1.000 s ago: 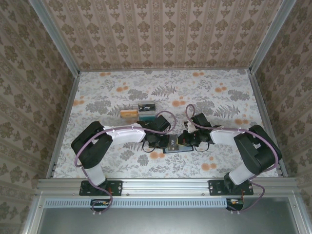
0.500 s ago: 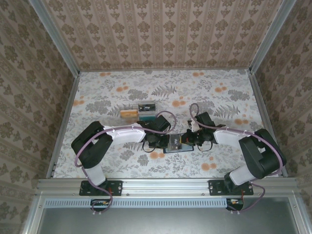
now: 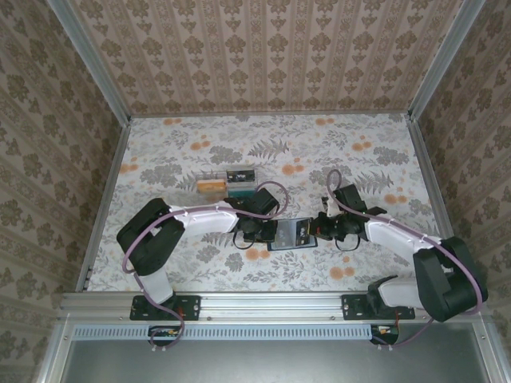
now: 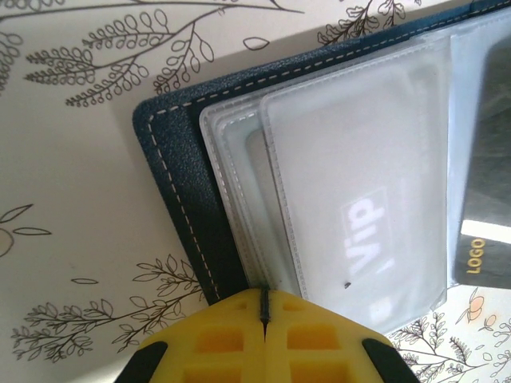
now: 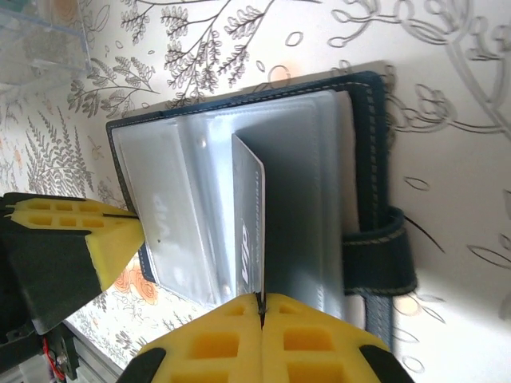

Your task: Take the credit cards out of the card holder

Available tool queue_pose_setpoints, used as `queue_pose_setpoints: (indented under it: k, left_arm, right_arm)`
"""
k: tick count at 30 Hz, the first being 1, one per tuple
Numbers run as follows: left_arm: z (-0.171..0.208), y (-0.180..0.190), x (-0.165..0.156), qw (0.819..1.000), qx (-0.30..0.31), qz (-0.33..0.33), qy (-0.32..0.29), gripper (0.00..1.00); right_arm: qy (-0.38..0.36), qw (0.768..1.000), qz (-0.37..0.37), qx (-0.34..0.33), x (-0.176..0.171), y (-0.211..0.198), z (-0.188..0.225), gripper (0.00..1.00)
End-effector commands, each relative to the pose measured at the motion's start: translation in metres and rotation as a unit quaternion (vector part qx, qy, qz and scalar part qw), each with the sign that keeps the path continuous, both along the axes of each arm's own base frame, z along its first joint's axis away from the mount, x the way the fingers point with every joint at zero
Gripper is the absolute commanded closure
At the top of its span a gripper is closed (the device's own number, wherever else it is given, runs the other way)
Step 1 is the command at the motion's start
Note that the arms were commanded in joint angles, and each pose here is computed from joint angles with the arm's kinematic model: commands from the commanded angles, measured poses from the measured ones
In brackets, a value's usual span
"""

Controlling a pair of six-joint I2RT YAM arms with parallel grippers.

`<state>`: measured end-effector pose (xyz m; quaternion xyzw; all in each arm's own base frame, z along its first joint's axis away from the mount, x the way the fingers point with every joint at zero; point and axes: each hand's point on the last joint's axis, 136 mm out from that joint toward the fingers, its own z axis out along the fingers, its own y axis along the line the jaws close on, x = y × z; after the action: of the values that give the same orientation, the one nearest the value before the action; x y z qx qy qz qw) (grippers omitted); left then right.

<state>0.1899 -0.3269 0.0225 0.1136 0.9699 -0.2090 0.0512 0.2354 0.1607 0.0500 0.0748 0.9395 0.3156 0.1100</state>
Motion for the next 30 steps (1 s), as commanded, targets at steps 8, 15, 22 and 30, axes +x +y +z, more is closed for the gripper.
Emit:
queue_pose_setpoints:
  k: [8,15,22,30]
  left_arm:
    - [0.035,0.0,0.011,0.999,-0.045,0.014,-0.024,0.7]
    - [0.115,-0.011,0.033,0.969,-0.227,0.057,-0.077,0.56]
    - [0.16,-0.005,0.043,0.933,-0.339,0.076,-0.091,0.59]
    - [0.177,-0.002,0.04,0.915,-0.384,0.073,-0.101,0.64]
  right_arm:
    - [-0.042,0.999,0.007,0.025,-0.003,0.0,0.041,1.0]
    - [-0.158,0.981,0.029,0.106,0.017,0.021,0.113,1.0]
    - [-0.212,0.956,0.078,0.188,0.027,0.045,0.164,1.0]
    - [-0.203,0.943,0.107,0.24,0.034,0.065,0.176,1.0]
